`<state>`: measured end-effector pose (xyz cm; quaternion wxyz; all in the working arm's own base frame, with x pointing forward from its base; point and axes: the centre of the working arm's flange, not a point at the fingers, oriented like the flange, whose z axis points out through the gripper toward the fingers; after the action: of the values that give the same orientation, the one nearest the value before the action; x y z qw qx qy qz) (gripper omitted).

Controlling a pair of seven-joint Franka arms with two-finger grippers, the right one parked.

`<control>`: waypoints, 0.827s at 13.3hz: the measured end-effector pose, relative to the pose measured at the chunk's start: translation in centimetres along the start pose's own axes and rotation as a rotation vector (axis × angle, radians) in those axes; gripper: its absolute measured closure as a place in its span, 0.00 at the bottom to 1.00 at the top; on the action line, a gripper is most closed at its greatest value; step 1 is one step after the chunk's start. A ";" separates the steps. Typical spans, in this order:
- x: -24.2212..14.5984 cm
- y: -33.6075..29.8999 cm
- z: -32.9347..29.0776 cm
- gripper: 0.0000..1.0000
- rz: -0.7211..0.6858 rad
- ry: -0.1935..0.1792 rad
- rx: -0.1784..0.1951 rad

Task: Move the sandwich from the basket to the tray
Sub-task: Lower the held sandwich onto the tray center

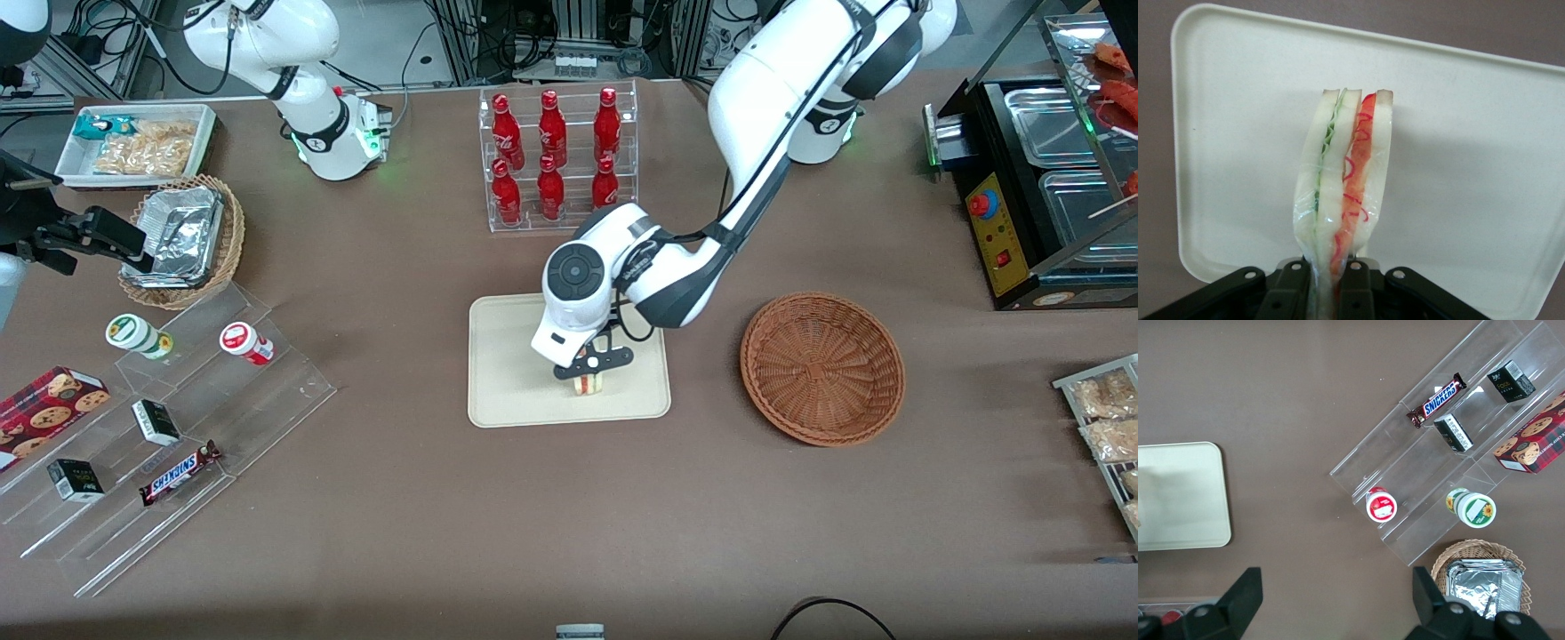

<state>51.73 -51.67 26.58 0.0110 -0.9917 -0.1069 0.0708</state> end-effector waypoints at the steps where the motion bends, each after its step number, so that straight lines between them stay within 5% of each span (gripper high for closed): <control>1: -0.5 0.6 0.7 0.85 0.008 -0.005 0.003; 11: -1.2 2.0 3.2 0.79 0.021 -0.019 0.005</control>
<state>50.56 -53.88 23.51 0.0118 -0.9920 -0.0965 0.0804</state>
